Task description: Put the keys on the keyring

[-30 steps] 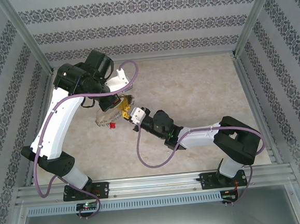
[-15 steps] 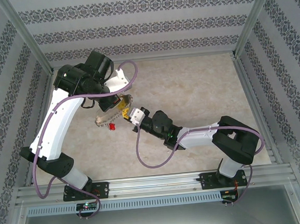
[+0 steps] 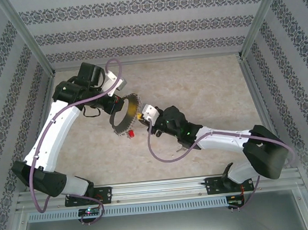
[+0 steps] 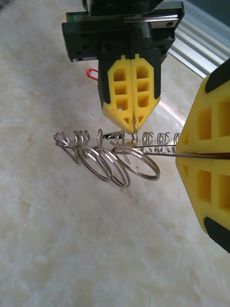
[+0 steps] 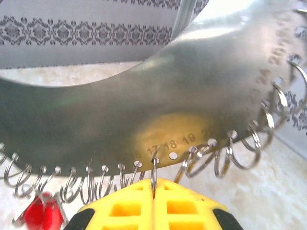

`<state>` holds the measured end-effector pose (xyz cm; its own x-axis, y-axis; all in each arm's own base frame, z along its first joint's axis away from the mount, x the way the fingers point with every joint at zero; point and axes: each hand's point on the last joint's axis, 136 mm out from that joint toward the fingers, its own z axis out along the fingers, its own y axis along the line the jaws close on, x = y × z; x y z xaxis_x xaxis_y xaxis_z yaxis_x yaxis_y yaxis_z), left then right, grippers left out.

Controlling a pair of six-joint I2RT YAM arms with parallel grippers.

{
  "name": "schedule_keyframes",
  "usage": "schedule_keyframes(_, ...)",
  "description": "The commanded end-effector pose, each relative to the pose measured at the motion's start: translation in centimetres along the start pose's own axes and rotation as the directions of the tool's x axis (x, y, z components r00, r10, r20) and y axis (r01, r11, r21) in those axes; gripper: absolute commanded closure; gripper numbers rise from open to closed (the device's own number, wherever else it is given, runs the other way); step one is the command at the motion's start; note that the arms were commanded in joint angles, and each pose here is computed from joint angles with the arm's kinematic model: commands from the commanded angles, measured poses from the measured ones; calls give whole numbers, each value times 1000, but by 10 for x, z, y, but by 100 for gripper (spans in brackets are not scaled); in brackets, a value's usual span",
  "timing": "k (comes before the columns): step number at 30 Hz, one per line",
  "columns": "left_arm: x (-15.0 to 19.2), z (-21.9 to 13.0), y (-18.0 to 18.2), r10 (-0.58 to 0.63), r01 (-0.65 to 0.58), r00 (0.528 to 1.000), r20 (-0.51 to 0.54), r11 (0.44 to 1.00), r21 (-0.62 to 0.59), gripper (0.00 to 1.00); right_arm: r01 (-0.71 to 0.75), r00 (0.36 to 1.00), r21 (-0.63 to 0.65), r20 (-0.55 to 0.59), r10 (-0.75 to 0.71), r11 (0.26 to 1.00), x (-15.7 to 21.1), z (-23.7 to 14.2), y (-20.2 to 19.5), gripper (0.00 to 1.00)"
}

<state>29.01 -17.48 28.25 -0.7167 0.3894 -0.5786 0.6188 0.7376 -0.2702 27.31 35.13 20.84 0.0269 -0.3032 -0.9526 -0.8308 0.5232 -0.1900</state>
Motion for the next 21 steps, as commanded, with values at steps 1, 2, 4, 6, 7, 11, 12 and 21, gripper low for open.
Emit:
schedule_keyframes(1, -21, 10, -3, -125, 110, 983, 132, 988, 111, 86, -24, 999, -107, -48, 19, 994, -16, -12, 7, 100)
schedule_keyframes(2, -18, 14, -2, -136, 121, 982, 132, 986, 115, 83, -20, 996, -123, -83, 10, 992, -14, -13, 7, 100)
schedule_keyframes(4, -12, 19, 6, -162, 149, 976, 142, 984, 97, 76, -11, 991, -151, -130, -9, 988, -10, -14, 8, 100)
schedule_keyframes(6, -7, 23, 18, -200, 191, 967, 155, 979, 73, 75, -9, 989, -155, -148, -14, 988, -9, -16, 4, 100)
schedule_keyframes(7, -3, 25, 25, -217, 212, 964, 156, 976, 45, 70, -14, 989, -165, -148, -11, 986, -10, -17, 2, 100)
schedule_keyframes(11, 13, 32, 48, -257, 266, 957, 135, 963, -50, 63, -33, 986, -213, -164, -3, 977, -15, -18, 1, 100)
schedule_keyframes(12, 15, 33, 51, -264, 275, 955, 137, 959, -63, 61, -33, 985, -221, -172, -5, 975, -17, -17, 0, 100)
schedule_keyframes(21, 45, 17, 94, -355, 410, 901, 249, 883, -227, 26, -112, 948, -335, -318, 0, 936, -21, -14, 7, 100)
